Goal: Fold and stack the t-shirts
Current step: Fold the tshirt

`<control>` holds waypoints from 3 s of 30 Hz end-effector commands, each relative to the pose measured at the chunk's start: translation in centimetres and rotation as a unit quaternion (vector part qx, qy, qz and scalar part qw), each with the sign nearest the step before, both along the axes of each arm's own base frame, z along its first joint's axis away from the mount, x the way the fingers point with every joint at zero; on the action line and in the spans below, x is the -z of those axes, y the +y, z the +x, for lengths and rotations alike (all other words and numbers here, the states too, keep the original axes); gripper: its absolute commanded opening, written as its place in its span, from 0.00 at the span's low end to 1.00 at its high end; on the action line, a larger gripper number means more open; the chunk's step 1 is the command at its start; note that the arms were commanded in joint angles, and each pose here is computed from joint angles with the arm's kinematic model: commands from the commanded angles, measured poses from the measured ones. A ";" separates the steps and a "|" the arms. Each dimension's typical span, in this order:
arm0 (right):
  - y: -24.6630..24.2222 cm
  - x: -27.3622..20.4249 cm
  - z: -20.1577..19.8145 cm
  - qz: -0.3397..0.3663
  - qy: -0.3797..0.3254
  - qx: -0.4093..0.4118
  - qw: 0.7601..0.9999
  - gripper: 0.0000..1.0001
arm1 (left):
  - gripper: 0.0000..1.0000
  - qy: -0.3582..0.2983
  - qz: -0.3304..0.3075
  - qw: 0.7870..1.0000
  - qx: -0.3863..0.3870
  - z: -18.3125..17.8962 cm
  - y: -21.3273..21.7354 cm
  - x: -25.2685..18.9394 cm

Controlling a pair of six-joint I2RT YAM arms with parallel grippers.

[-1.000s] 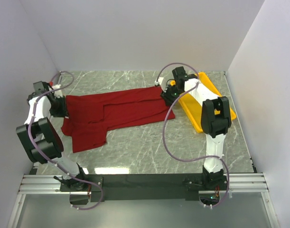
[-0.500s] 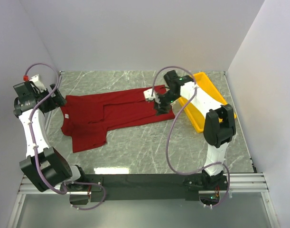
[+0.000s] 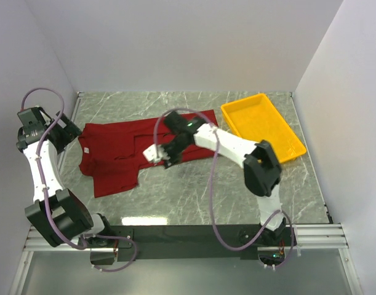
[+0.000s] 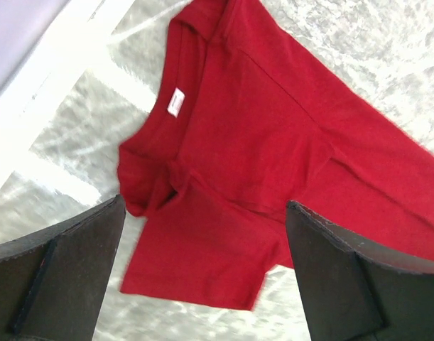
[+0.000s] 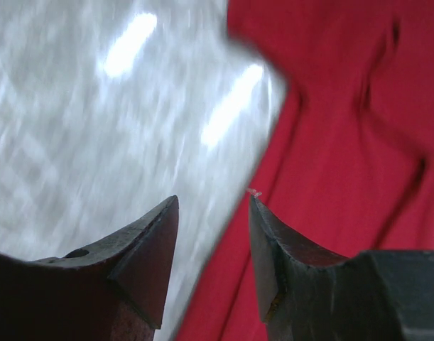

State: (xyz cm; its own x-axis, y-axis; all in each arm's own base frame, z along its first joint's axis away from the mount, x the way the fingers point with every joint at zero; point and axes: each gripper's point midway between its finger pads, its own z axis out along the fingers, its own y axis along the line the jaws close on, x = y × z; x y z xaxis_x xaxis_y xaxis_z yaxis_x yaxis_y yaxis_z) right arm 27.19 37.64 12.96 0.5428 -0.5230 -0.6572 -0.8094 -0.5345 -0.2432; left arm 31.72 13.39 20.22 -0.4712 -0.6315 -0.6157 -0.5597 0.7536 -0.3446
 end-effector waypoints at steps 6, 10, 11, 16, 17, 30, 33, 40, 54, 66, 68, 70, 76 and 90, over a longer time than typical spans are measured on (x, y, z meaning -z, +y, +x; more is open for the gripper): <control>10.0 0.9 -2.9 0.044 -0.056 -0.064 0.995 0.53 | 0.99 -0.016 -0.066 0.994 -0.090 -1.6 -1.2 -1.2; 12.6 1.9 -4.3 0.051 -0.078 -0.075 0.993 0.54 | 0.99 0.002 -0.079 0.992 -0.101 -2.7 -1.8 0.0; 12.8 2.4 -4.6 0.050 -0.082 -0.075 0.993 0.54 | 1.00 0.009 -0.078 0.992 -0.102 -3.0 -2.0 0.4; 15.2 4.7 -4.6 0.048 -0.115 -0.063 0.990 0.57 | 0.99 0.018 -0.068 0.994 -0.089 -3.4 -3.0 0.5; 15.8 4.6 -4.5 0.050 -0.120 -0.061 0.990 0.57 | 0.99 0.017 -0.067 0.994 -0.086 -3.3 -3.2 0.4; 14.7 9.3 -3.2 -0.012 -0.133 -0.039 0.990 0.54 | 1.00 0.012 -0.046 0.995 -0.085 -4.2 -3.7 -0.7; 14.6 9.9 -3.1 -0.021 -0.127 -0.034 0.991 0.45 | 0.99 0.011 -0.040 0.995 -0.090 -4.4 -3.5 -1.0; 16.8 4.4 -3.1 0.060 -0.047 0.011 0.997 0.06 | 0.99 0.007 -0.016 0.994 -0.104 -4.5 -2.7 -2.8; 18.5 -4.9 10.0 0.214 0.168 0.373 0.887 0.00 | 0.99 -0.001 0.013 0.994 -0.112 -3.9 -1.8 -4.2; 18.6 -0.6 11.8 0.177 0.243 0.476 0.826 0.13 | 0.99 -0.004 -0.033 0.999 -0.018 -2.6 -4.7 -2.0; 17.7 -0.2 13.9 0.183 0.231 0.531 0.795 0.18 | 0.99 0.001 -0.051 0.999 0.010 -2.6 -5.7 -0.9; 16.7 -0.2 15.2 0.187 0.221 0.566 0.772 0.24 | 1.00 0.011 -0.063 0.998 0.026 -2.7 -6.3 0.3; 12.9 -0.7 18.6 0.191 0.199 0.630 0.726 0.42 | 0.97 0.056 -0.117 0.988 0.086 -3.2 -8.6 3.7; 2.4 -9.6 9.2 0.169 0.222 0.302 0.911 0.73 | 0.90 0.190 0.022 0.964 0.185 -2.1 -11.4 7.0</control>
